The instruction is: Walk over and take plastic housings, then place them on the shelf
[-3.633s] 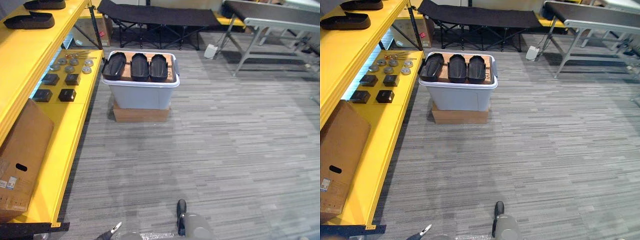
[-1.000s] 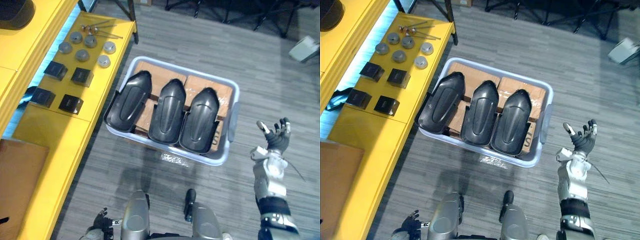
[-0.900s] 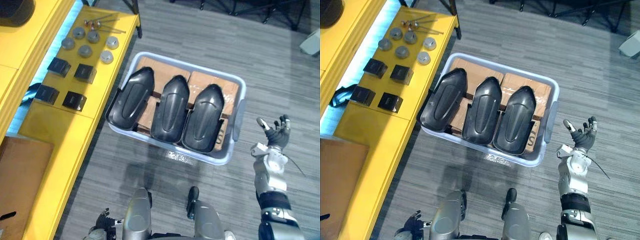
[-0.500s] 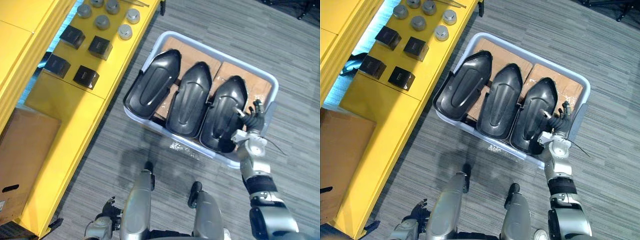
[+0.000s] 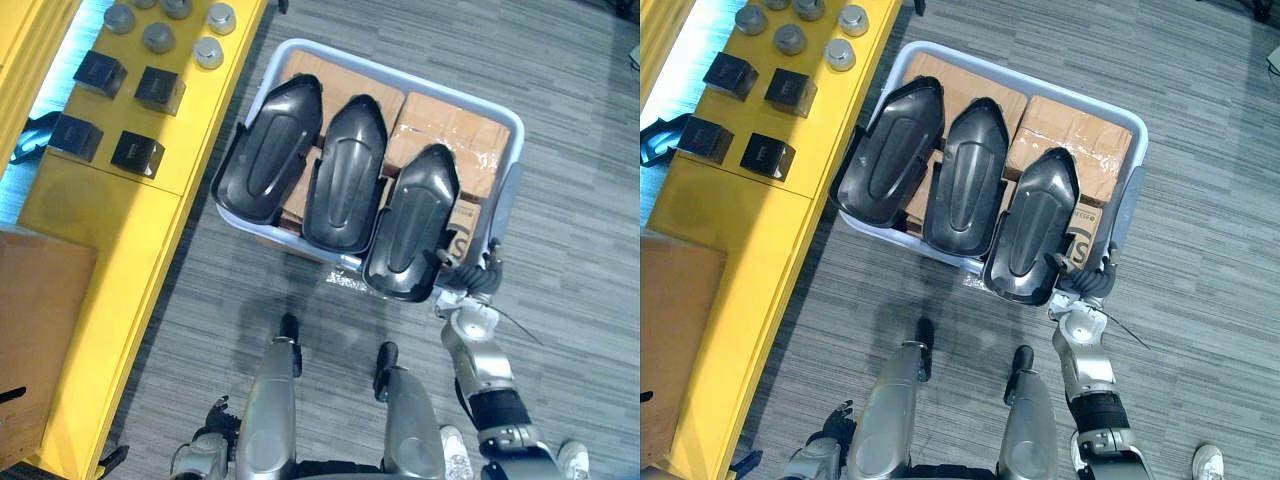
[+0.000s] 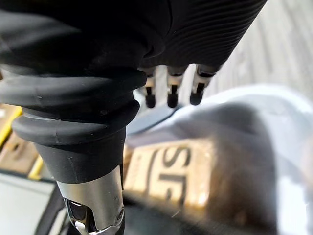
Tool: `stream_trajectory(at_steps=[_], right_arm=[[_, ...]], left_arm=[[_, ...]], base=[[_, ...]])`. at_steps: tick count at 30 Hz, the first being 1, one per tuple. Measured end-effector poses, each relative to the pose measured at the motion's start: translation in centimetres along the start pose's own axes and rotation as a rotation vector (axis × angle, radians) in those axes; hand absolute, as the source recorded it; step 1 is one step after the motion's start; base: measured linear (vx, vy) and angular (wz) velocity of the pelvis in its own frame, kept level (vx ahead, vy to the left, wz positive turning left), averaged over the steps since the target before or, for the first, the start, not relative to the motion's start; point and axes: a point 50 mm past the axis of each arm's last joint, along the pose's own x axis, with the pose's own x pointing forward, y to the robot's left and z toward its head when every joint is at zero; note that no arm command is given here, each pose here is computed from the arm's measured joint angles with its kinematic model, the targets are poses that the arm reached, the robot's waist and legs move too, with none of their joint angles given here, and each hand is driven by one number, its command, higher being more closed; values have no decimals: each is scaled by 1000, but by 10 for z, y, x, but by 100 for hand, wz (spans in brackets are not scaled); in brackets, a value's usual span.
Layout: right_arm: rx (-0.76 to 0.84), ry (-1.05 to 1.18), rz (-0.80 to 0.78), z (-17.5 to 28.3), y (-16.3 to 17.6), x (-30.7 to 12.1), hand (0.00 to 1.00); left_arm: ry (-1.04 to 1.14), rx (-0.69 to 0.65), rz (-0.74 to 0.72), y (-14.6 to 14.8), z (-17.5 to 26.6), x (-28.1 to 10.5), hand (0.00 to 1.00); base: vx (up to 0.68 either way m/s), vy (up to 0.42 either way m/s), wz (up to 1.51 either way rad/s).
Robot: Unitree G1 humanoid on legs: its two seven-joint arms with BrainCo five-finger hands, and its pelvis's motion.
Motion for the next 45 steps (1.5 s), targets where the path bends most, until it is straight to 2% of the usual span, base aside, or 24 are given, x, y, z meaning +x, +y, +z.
stream_trajectory(at_steps=[6, 14, 25, 29, 35, 45], right_arm=[[-19, 52, -2, -9, 2, -3, 0], [-62, 55, -17, 1, 9, 24, 0], [-103, -89, -33, 52, 7, 54, 0], [-56, -178, 0, 77, 16, 49, 0], [-30, -229, 37, 90, 21, 44, 0], [-155, -125, 30, 92, 25, 60, 0]], left_arm=[[11, -6, 1, 1, -2, 0, 0], [25, -28, -9, 0, -2, 1, 0], [9, -35, -44, -11, 9, 3, 0], [12, -38, -50, -14, 9, 3, 0], [17, -38, -50, -14, 9, 3, 0], [50, -90, -67, -20, 4, 2, 0]], base=[[30, 11, -3], [-64, 13, 5], [-38, 9, 10], [31, -10, 1], [65, -13, 0], [-14, 4, 0]])
